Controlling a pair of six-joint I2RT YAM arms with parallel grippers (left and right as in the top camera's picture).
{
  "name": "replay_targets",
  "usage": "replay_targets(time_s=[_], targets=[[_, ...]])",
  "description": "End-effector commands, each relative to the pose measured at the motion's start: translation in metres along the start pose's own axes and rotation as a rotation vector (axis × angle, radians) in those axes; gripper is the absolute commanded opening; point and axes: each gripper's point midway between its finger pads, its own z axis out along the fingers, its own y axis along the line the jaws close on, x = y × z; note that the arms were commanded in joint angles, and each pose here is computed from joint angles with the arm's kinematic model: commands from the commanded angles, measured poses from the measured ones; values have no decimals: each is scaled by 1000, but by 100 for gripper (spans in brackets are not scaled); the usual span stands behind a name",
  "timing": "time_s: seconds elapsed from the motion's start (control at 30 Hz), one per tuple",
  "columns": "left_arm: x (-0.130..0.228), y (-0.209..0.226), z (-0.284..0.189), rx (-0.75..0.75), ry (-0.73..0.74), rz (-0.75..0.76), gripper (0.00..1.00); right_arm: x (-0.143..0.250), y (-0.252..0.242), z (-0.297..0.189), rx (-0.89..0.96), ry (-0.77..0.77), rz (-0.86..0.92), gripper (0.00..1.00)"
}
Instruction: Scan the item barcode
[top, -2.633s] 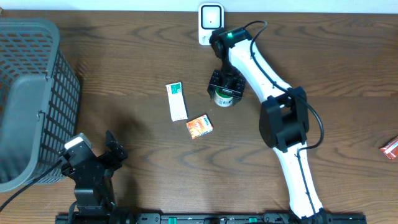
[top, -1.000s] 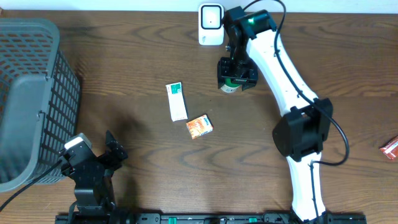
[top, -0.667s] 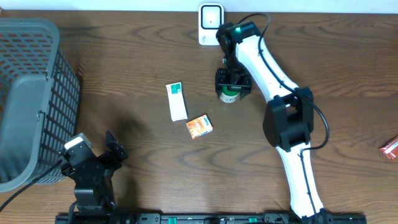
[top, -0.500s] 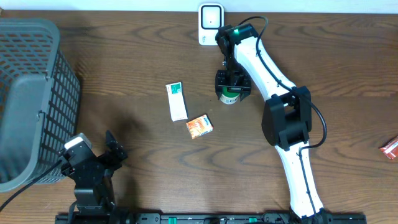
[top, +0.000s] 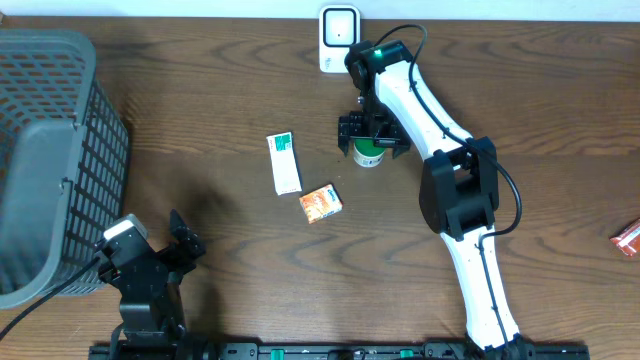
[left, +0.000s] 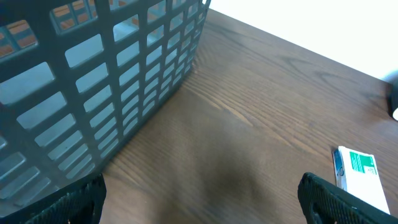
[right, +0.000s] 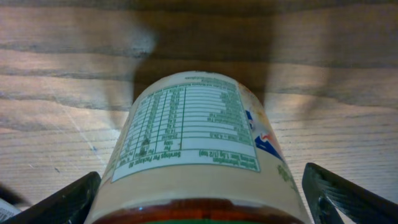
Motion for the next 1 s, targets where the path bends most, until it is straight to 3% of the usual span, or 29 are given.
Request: replay_targets(time_s=[0.0,0.17,0.43,0.97], targets=[[0,1,0,-6,-4,-7,99,-3,3,6,25,-19,7,90],[0,1,0,-6,-4,-7,99,-6,6,6,49,-53,37,80],[0,1,0,-6,-4,-7,98,-10,0,9,118,-94,97,80],[0,1,0,-6,-4,-7,99,-12,9,43,122,-59,119,66]])
